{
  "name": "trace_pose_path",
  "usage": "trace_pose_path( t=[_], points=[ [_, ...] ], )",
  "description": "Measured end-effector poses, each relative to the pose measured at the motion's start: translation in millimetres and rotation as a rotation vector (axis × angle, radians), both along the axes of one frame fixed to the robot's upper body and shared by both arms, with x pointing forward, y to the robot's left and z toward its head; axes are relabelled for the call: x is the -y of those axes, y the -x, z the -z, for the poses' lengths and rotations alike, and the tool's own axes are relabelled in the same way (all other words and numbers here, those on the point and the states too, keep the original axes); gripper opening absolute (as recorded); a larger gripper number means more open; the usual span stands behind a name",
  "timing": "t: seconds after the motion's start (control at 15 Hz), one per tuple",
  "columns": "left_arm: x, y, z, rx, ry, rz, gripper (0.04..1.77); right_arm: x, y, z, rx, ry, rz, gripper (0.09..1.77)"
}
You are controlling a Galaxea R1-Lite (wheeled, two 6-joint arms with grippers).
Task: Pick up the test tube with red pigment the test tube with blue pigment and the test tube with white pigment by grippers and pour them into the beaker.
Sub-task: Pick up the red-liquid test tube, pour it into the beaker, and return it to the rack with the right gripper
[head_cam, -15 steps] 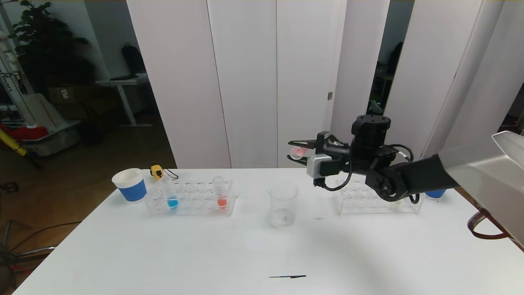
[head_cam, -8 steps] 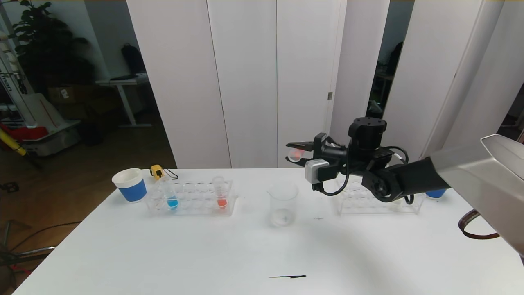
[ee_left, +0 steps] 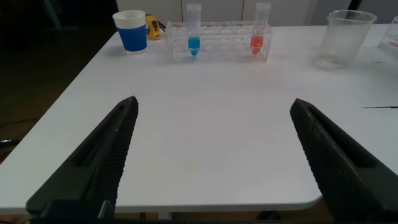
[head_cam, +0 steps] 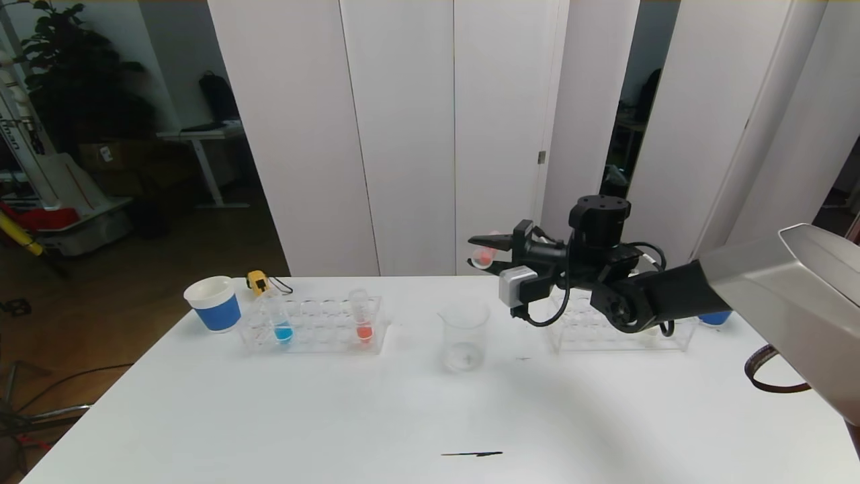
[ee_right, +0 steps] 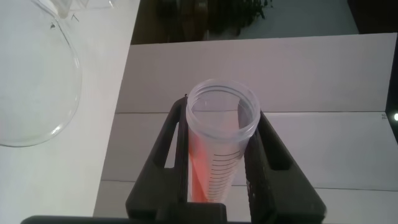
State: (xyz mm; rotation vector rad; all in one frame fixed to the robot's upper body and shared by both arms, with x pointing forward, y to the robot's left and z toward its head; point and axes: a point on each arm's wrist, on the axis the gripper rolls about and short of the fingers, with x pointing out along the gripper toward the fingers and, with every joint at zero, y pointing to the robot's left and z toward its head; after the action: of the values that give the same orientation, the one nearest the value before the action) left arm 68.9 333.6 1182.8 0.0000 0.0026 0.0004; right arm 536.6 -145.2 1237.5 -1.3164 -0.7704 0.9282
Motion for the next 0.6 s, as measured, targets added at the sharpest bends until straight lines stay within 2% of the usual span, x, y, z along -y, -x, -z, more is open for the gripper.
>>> trace_pose_path(
  t=[0.27, 0.6],
  points=[
    [0.0, 0.0, 0.0, 0.0, 0.0, 0.0, 1.75, 3.4, -3.1, 1.3, 0.063, 0.031, 0.01, 0.59],
    [0.0, 0.0, 0.0, 0.0, 0.0, 0.0, 1.75, 5.2, -5.5, 3.9, 0.085, 0.047, 0.027, 0.59]
  ],
)
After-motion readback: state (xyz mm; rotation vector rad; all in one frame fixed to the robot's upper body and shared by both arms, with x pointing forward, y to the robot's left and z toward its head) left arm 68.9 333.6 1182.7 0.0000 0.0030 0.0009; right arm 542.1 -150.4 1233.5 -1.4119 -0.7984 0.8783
